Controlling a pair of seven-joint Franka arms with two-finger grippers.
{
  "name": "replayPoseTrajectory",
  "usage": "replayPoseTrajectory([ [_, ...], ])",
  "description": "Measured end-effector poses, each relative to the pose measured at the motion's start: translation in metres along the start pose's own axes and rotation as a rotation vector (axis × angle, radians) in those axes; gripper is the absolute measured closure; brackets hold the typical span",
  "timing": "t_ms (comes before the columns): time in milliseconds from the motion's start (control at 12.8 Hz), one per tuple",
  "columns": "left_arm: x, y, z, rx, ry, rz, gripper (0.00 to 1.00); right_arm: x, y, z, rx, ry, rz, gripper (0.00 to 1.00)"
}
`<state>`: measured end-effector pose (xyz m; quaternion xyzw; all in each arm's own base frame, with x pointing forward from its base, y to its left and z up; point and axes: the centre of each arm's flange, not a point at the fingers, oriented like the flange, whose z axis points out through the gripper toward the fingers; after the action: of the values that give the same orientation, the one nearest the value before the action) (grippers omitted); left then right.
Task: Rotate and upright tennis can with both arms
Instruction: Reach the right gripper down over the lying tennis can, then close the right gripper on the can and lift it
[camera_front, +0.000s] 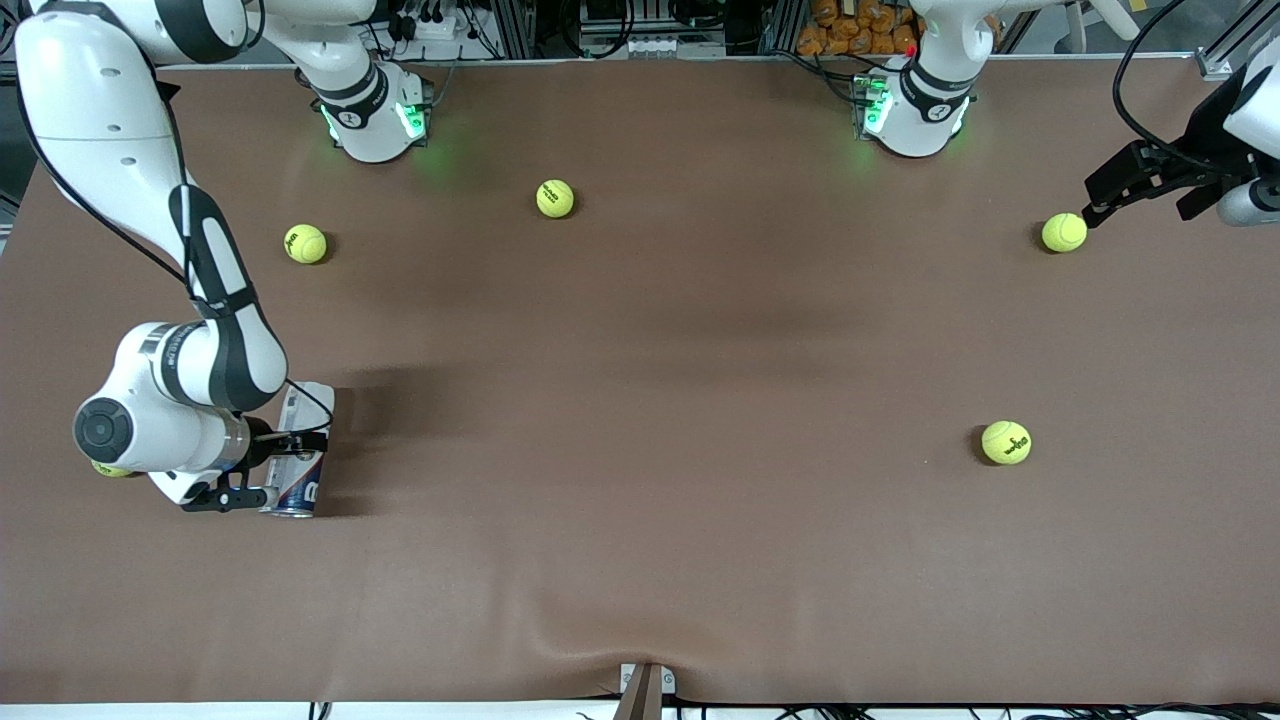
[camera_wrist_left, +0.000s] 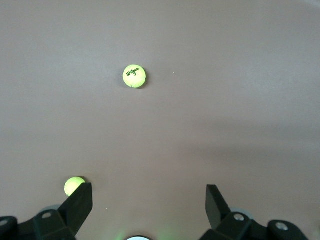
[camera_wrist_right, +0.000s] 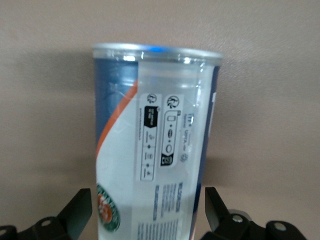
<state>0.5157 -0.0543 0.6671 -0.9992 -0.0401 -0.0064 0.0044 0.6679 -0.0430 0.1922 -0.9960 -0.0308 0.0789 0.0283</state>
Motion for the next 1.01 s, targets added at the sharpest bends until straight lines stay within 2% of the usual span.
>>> replayPoseTrajectory([
  [780,0.002,0.003,0.004,0.000,-0.007,0.005,0.00,0.000,0.001,0.015,0.002,-0.018,-0.033,0.02],
  [859,0.002,0.003,0.005,0.000,-0.009,0.006,0.00,0.000,0.001,0.015,0.002,-0.019,-0.037,0.04],
  [1015,0.003,0.003,0.005,0.000,-0.011,0.006,0.00,0.002,0.000,0.013,0.002,-0.013,-0.064,0.25],
])
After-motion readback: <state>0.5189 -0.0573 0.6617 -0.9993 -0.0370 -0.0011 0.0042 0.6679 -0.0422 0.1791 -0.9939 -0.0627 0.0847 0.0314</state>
